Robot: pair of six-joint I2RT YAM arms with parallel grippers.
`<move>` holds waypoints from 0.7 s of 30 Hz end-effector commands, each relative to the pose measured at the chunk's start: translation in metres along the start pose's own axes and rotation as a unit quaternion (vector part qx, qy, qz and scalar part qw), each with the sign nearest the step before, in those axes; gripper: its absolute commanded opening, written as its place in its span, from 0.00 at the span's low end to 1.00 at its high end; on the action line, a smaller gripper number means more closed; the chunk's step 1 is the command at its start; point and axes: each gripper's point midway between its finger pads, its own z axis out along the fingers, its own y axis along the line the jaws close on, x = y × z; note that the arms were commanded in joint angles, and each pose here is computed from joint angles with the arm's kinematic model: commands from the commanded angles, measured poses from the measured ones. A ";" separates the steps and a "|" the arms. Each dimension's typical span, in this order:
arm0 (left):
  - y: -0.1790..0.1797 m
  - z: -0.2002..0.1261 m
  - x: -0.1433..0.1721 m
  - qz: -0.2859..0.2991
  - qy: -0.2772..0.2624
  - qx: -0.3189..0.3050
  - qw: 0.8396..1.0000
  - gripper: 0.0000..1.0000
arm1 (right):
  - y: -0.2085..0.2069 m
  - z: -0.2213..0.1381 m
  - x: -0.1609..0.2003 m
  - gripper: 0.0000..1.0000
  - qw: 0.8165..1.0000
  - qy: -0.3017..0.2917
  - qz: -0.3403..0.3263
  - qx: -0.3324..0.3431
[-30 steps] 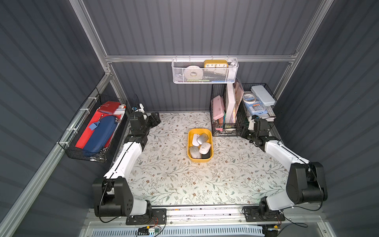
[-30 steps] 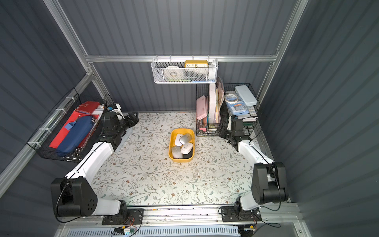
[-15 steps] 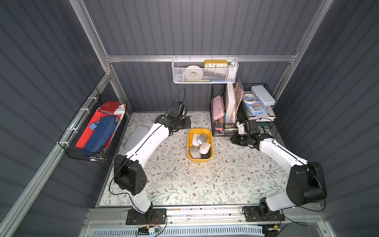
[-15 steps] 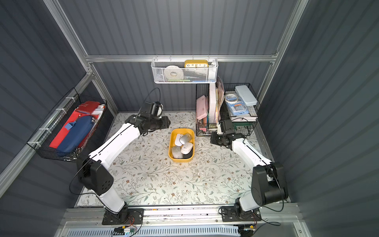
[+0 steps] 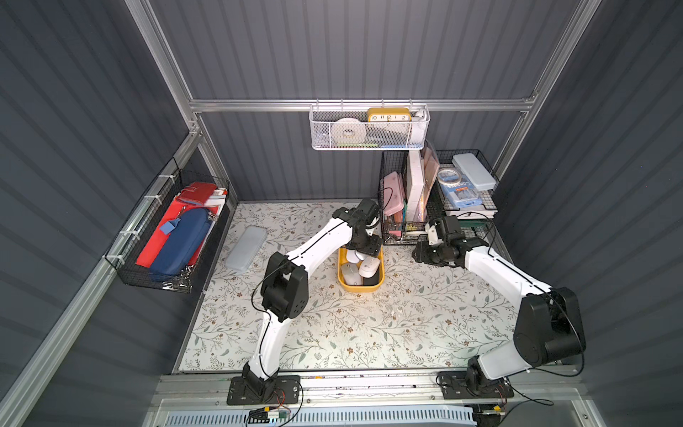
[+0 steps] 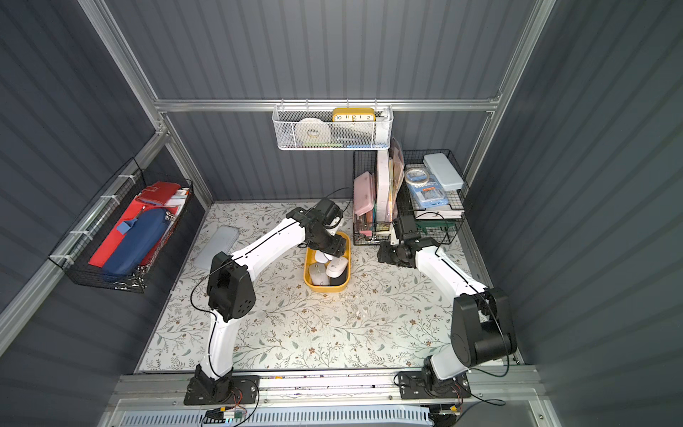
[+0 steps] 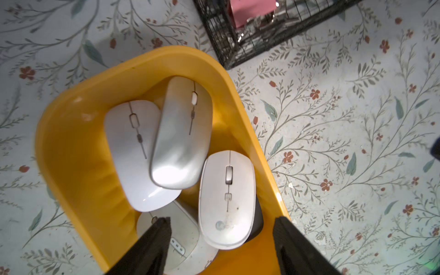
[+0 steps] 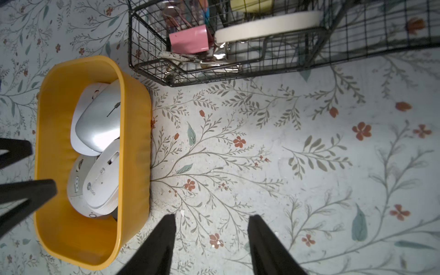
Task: Take out the mouse from the storage box
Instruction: Pick up the mouse from the storage box.
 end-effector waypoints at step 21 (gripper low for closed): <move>-0.015 0.051 0.042 0.042 0.080 0.049 0.995 0.78 | 0.001 -0.011 -0.006 0.64 1.000 -0.026 0.000 -0.002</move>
